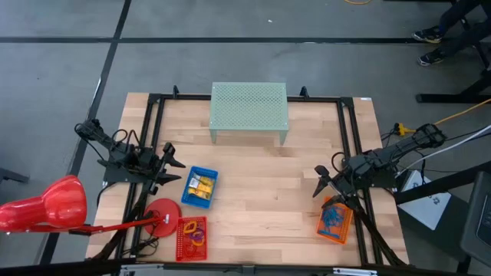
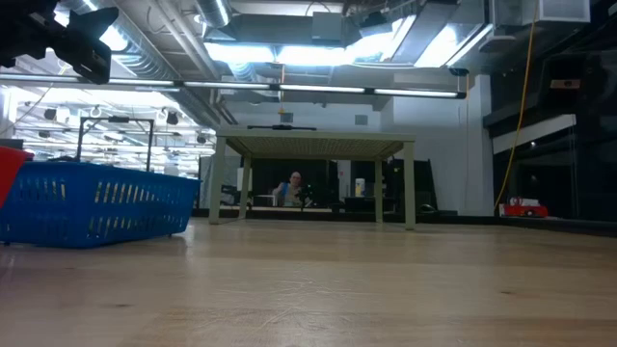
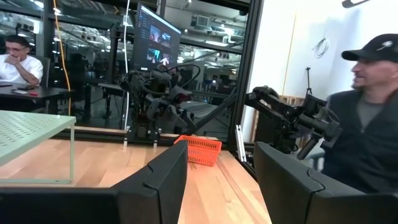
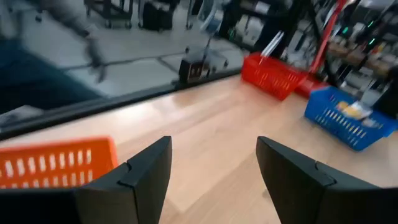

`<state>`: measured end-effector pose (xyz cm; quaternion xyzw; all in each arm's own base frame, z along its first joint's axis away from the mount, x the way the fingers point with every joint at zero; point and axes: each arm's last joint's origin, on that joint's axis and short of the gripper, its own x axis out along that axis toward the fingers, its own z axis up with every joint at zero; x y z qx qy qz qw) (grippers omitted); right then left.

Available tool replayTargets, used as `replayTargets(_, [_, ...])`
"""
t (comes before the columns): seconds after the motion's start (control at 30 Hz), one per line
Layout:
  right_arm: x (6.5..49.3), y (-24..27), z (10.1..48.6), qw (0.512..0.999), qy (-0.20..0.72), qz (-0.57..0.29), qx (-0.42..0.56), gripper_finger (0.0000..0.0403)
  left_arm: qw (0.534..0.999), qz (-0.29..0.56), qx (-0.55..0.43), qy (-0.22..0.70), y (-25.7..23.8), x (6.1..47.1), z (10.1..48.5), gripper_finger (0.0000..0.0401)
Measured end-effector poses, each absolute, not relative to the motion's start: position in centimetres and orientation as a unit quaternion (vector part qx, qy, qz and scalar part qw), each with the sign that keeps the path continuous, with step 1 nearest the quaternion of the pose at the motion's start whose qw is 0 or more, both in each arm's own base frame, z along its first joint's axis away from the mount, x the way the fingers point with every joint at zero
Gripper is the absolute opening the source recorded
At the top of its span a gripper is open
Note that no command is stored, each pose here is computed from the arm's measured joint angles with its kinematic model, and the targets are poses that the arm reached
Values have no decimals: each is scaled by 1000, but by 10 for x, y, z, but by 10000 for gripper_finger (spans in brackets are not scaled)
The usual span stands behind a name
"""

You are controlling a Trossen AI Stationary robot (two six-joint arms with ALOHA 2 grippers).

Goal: Pick & Place Office Desk Supplies
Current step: Return to Home Position

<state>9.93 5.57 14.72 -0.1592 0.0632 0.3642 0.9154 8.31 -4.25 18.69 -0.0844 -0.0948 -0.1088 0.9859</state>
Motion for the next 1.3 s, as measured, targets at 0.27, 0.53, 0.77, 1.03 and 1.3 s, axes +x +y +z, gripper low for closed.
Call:
replayTargets(0.27, [96, 53, 157, 923, 11, 351, -156, 236, 986, -109, -84, -95, -43, 83, 187, 180])
replayTargets(0.53, [90, 49, 167, 928, -43, 337, -152, 236, 986, -109, -84, -94, -43, 83, 187, 180])
replayTargets(0.77, [90, 49, 167, 928, -46, 336, -152, 236, 986, -109, -83, -94, -43, 83, 187, 180])
replayTargets(1.03, [90, 49, 167, 928, -46, 336, -152, 236, 986, -109, -83, -94, -43, 83, 187, 180])
replayTargets(1.3, [90, 49, 167, 928, -45, 336, -152, 236, 986, -109, -83, -94, -43, 83, 187, 180])
